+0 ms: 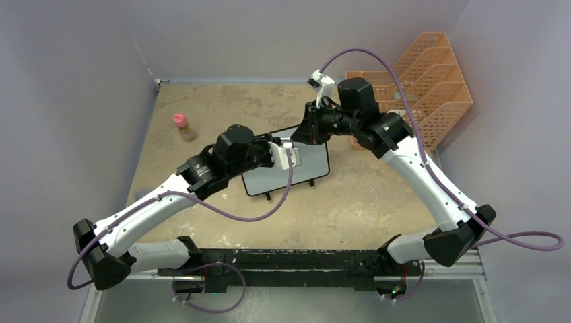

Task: Write a sentence on the whiteboard
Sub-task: Open the whiteboard marker at the center of the board.

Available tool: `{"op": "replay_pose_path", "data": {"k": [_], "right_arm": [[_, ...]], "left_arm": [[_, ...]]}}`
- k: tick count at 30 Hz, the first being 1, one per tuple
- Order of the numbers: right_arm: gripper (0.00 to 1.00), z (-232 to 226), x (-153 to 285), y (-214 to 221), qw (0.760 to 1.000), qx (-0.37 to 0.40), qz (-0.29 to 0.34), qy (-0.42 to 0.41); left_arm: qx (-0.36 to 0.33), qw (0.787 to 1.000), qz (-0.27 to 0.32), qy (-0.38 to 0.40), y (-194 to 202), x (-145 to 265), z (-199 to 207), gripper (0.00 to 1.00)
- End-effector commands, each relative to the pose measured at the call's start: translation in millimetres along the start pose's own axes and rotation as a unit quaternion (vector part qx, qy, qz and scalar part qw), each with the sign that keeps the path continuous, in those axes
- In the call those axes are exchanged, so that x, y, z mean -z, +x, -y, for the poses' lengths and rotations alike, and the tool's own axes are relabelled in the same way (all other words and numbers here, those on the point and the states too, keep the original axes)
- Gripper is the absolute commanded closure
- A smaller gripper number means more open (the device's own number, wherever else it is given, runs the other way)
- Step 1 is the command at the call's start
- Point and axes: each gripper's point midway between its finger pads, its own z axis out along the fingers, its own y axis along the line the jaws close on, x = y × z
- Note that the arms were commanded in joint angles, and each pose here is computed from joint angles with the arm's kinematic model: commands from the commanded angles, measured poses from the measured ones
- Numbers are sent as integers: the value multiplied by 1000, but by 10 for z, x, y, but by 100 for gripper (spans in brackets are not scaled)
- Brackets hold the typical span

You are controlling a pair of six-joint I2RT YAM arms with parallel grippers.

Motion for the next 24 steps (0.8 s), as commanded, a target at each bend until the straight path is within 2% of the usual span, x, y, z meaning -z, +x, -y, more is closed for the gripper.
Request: {"op": "replay_pose_path", "data": {"k": [1, 15, 22, 24], "right_arm": [[100, -177, 262, -159, 999, 27, 27, -17], [100, -321, 604, -306, 996, 38, 71, -22], [100, -334, 638, -401, 995, 35, 92, -19], [100, -339, 633, -430, 994, 35, 98, -20]], "left_arm": [[-10, 997, -53, -46, 330, 81, -180, 100], [13, 994, -77, -71, 678, 158, -321, 100], [39, 996, -46, -63, 542, 153, -319, 100], [55, 997, -30, -54, 457, 162, -306, 97]]}}
